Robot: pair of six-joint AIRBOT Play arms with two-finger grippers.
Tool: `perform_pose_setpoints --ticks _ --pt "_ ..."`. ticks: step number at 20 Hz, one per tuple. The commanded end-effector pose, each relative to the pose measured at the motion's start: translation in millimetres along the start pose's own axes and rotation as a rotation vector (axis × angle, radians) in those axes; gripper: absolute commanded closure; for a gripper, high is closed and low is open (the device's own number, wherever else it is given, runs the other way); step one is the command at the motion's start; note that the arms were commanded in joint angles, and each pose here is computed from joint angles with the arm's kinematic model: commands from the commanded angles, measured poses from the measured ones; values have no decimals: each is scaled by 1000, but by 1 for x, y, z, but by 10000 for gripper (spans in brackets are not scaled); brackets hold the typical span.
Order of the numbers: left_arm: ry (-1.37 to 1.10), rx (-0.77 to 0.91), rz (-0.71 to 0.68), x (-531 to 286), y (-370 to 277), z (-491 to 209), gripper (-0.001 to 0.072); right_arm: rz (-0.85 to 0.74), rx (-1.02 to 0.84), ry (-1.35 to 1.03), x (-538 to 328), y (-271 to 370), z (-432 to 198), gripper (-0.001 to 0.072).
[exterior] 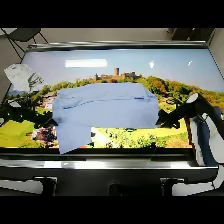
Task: Fold the shirts.
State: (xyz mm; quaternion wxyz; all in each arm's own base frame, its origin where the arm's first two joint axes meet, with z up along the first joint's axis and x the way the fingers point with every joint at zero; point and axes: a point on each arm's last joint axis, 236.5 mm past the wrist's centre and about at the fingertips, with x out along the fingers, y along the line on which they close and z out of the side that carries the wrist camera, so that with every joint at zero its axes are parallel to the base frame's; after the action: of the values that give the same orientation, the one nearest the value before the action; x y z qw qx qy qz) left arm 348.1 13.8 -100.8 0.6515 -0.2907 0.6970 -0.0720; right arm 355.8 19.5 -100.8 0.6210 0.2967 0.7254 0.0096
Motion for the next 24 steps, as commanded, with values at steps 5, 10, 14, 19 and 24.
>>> perform_pose_setpoints --ticks 5,10,14,19,24 --pt "-178 111 -78 -70 -59 34 680 42 -124 -188 -55 34 26 664" --pt "-980 529 -62 -358 -236 41 679 -53 -499 -1046 -366 136 29 663" --pt "-1619 793 -112 -553 -337 -134 678 -128 -653 -1874 -613 180 -152 664" --pt "-1806 784 -184 -576 -338 -226 678 -134 -640 -1891 -612 161 -240 663" --pt "-1808 775 -200 -577 -339 -230 679 -130 -583 -1890 -612 151 -244 663"
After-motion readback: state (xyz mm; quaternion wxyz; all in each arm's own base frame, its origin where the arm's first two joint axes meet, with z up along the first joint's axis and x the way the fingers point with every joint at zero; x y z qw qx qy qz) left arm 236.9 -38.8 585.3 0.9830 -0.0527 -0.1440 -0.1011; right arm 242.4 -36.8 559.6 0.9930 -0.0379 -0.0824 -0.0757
